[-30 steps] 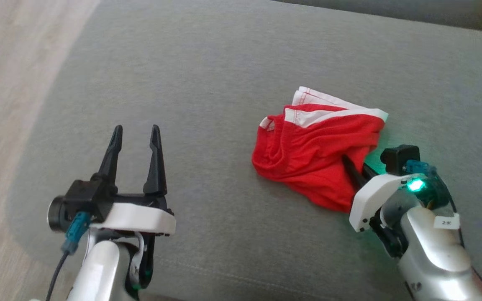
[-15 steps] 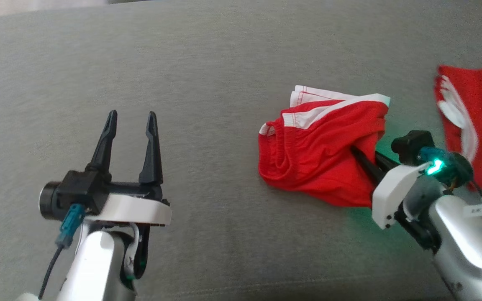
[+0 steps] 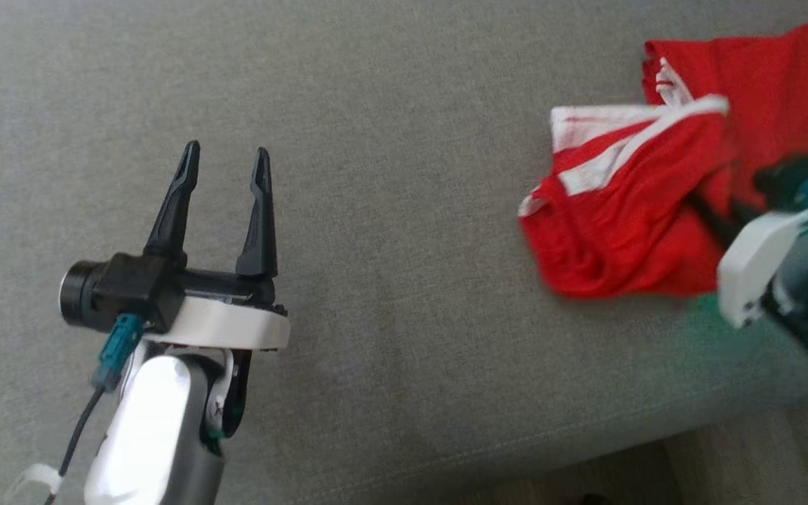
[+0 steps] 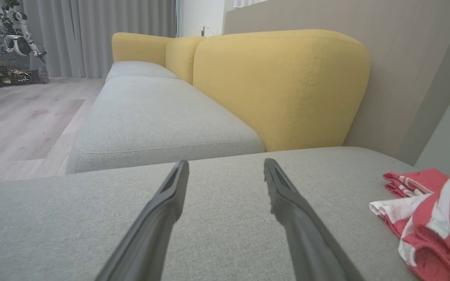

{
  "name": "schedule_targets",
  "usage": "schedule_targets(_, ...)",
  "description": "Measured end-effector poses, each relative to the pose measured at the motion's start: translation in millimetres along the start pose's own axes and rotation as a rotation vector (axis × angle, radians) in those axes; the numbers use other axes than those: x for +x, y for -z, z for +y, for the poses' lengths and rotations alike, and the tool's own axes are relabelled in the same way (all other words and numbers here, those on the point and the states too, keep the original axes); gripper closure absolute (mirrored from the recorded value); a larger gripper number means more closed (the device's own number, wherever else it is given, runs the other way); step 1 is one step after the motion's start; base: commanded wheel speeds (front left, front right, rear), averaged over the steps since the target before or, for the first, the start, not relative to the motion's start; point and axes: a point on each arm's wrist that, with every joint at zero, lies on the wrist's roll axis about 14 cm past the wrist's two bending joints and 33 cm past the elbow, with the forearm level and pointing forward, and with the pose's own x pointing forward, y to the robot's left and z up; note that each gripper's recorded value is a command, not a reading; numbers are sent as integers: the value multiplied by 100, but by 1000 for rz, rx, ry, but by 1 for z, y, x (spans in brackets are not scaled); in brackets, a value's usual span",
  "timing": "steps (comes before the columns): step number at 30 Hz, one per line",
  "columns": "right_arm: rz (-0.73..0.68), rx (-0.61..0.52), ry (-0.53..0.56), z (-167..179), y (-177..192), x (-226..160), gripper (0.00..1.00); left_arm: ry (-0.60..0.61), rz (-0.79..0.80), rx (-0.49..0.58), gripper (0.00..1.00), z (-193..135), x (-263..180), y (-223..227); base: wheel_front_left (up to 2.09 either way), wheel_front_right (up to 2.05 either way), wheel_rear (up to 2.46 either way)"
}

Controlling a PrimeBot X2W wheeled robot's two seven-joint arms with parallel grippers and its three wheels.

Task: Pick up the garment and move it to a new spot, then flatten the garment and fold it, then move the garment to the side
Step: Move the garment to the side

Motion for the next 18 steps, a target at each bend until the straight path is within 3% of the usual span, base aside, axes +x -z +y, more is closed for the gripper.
schedule_targets(11,15,-167,189,-99,-35,-2,100,17,29,-3,0,5,18,24,0,0,0)
schedule_targets(18,60,-204,291,-141,-41,3,100,43,46,-15,0,3,30,39,0,0,0)
